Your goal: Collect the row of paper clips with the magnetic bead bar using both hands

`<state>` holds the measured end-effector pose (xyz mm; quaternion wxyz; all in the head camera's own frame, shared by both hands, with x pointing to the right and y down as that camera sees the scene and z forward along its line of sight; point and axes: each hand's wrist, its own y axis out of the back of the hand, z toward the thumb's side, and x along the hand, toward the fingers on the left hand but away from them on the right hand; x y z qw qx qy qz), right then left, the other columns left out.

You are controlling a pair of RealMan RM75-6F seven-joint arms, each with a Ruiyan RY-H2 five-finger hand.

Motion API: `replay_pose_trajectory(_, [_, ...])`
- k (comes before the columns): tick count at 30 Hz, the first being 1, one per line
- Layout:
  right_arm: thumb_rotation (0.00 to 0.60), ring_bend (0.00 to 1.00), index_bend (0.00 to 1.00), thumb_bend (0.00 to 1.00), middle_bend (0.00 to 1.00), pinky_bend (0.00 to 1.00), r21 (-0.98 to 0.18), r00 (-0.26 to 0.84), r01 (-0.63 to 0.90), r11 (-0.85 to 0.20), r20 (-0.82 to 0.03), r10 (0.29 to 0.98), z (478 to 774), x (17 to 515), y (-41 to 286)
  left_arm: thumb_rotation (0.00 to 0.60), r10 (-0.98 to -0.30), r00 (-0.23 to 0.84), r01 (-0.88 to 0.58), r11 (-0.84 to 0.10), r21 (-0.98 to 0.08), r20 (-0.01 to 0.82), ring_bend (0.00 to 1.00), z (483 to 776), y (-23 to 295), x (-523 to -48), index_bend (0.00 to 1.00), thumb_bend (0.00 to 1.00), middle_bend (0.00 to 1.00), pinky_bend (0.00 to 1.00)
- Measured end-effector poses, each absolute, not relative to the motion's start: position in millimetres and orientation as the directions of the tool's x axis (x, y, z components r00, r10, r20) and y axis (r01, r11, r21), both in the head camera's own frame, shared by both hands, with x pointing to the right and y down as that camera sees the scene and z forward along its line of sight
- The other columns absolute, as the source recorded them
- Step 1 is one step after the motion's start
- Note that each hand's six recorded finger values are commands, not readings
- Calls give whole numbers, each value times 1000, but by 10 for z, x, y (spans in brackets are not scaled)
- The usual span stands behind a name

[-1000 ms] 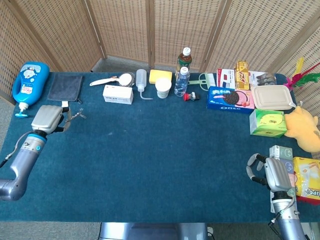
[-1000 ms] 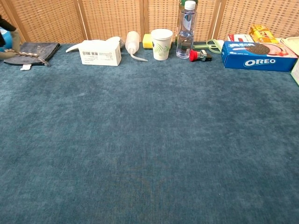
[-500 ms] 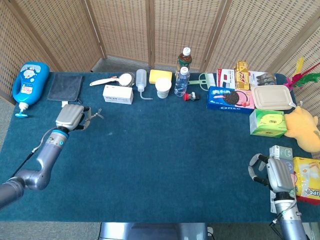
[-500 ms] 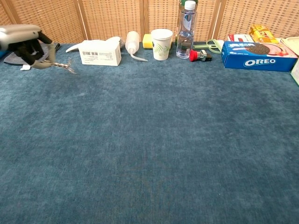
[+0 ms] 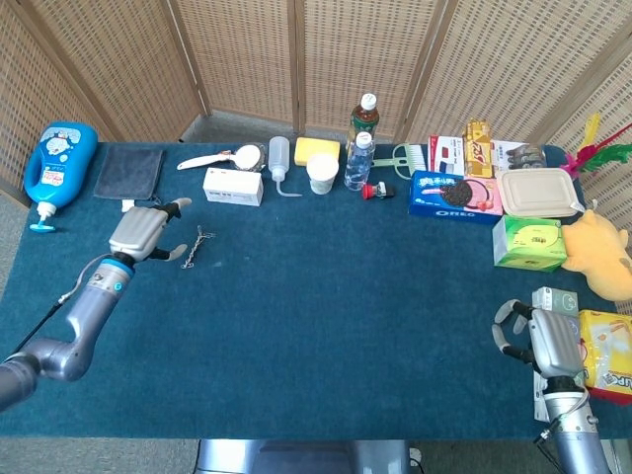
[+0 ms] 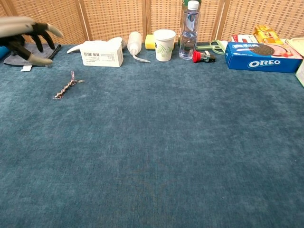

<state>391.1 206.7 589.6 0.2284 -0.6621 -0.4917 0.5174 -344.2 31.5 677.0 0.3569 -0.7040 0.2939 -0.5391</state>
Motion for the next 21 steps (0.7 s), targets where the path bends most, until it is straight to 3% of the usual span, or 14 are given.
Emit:
replay_pose_trajectory(6, [600, 531, 471, 407, 536, 724, -827, -4, 390, -405, -442, 897, 5864, 3877, 1977, 474, -834, 230, -73, -529, -846, 502, 285, 6404, 491, -3690, 108, 502, 244, 612])
replay_pose_trajectory(16, [600, 210, 131, 407, 200, 279, -872, 12, 282, -400, -414, 910, 5836, 3809, 1877, 475, -886, 129, -151, -461, -874, 445, 258, 5806, 1202, -4264, 108, 503, 231, 531])
replay_pose_trajectory(21, [600, 98, 63, 408, 135, 183, -892, 22, 217, -397, -402, 915, 5824, 3764, 1877, 474, -904, 85, -167, -427, -889, 418, 253, 5535, 1610, -4477, 108, 503, 230, 507])
